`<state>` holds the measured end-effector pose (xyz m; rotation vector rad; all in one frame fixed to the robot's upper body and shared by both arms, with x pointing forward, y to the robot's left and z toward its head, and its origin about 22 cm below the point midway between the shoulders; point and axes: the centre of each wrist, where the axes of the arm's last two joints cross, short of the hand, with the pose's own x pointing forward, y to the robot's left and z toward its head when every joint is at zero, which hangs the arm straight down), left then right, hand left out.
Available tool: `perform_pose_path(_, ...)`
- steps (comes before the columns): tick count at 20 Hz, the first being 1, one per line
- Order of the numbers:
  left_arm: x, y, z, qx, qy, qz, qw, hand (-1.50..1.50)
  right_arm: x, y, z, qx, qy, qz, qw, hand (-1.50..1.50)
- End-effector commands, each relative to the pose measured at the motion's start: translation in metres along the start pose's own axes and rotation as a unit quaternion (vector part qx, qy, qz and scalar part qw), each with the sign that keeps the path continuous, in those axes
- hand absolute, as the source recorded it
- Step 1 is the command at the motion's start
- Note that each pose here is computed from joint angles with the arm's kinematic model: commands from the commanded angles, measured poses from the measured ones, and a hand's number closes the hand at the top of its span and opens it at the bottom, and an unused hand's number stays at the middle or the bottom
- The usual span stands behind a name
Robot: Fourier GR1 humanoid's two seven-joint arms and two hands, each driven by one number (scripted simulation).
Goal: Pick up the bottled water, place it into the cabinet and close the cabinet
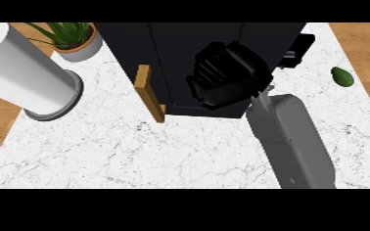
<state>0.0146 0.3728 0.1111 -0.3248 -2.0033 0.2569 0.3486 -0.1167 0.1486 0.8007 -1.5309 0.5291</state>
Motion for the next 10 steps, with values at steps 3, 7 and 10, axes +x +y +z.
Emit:
perform_pose_path(3,0.007,-0.002,-0.007,-0.017,0.003,0.007,0.9998,-1.50,0.018,0.005,-0.049,-0.017,-0.004,-0.005,1.000,1.50)
perform_pose_path(7,-0.001,0.004,-0.004,-0.006,0.013,0.011,0.9998,-1.50,0.016,-0.001,-0.046,0.026,0.000,-0.029,0.999,1.50)
perform_pose_path(10,0.002,-0.002,-0.004,-0.011,0.011,0.019,0.9997,-1.50,0.011,0.006,-0.049,0.026,0.000,-0.029,0.999,1.50)
